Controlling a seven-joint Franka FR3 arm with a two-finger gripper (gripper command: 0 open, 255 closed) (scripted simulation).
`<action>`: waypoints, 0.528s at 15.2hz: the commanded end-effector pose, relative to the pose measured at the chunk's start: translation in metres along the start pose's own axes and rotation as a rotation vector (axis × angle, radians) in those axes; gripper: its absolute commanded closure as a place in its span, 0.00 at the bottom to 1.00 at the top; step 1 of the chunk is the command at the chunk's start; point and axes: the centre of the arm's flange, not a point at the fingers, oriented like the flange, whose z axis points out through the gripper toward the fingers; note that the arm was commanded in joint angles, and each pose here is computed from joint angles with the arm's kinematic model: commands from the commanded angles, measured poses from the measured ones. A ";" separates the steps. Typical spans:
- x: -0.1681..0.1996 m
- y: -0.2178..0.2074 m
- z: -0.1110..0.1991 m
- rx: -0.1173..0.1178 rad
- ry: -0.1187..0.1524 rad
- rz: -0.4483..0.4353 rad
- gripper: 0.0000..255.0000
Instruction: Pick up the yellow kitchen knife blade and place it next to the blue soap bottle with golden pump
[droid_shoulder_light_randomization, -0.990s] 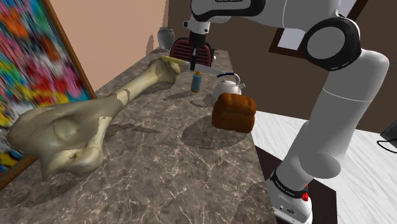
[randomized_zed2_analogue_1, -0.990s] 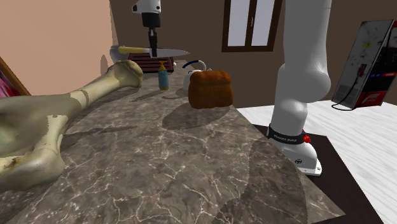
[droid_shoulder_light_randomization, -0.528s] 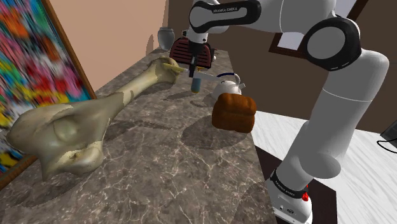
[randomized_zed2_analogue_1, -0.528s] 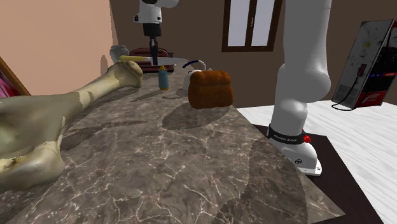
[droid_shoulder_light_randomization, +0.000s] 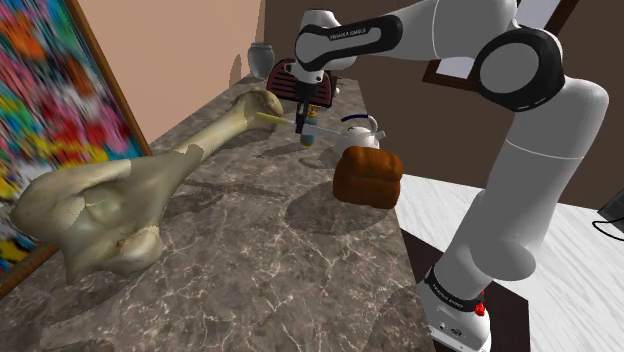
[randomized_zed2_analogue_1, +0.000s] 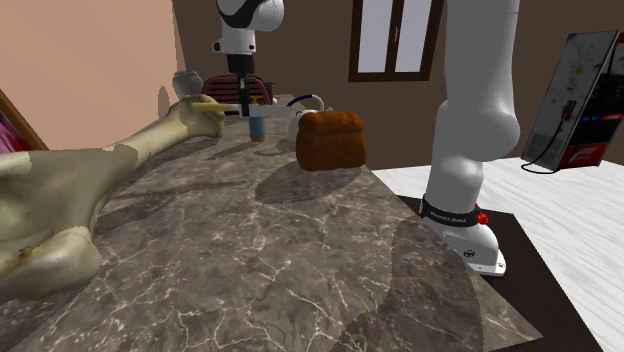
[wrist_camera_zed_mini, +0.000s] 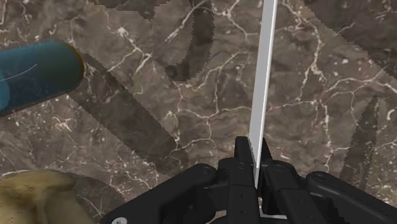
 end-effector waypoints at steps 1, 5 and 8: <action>0.000 0.001 0.010 0.000 0.001 0.000 1.00; 0.000 0.001 0.031 0.000 0.001 0.000 1.00; 0.000 0.001 0.047 0.000 0.001 0.000 1.00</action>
